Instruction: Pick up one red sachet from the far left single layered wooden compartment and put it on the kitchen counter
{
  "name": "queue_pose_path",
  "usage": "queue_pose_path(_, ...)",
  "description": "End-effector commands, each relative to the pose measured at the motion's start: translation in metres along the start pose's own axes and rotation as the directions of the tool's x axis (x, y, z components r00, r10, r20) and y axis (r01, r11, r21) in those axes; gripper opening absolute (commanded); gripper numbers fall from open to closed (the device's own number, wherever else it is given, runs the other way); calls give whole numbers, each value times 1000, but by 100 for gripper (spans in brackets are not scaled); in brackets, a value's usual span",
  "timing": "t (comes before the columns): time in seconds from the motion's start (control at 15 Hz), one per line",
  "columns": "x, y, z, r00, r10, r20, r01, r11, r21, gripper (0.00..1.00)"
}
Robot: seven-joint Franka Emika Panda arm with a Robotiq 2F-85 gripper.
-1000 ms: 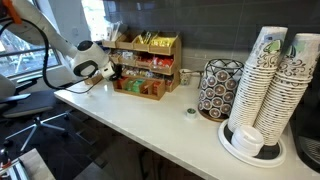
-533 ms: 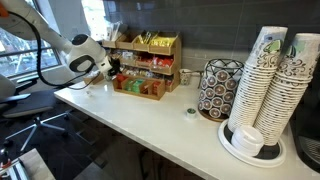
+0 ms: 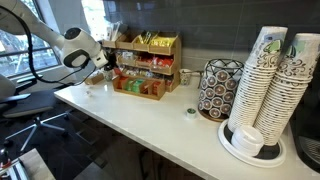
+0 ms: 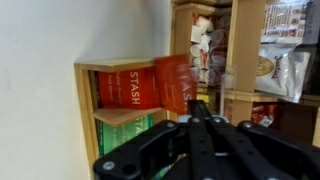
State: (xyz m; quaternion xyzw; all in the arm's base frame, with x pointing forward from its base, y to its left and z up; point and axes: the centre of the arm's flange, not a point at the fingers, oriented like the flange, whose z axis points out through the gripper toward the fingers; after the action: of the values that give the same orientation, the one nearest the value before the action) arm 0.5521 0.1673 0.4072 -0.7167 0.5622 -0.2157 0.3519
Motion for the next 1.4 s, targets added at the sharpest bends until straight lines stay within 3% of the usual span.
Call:
queue_pose_path(0.0,3,11,-23,999,-35,5,35,999,-6,0)
queue_pose_path(0.27,7,14,-39,999,-50,-16,49,999,-21,0)
queue_pose_path(0.53,20,25,-58,990,-128,-61,121,987,-105,0)
queue_pose_path(0.67,26,32,-67,978,-197,-70,183,968,-172,0)
queue_pose_path(1.0,39,37,-91,923,-377,-80,331,882,-336,0)
queue_pose_path(1.33,5,22,-85,863,-504,5,435,739,-515,0)
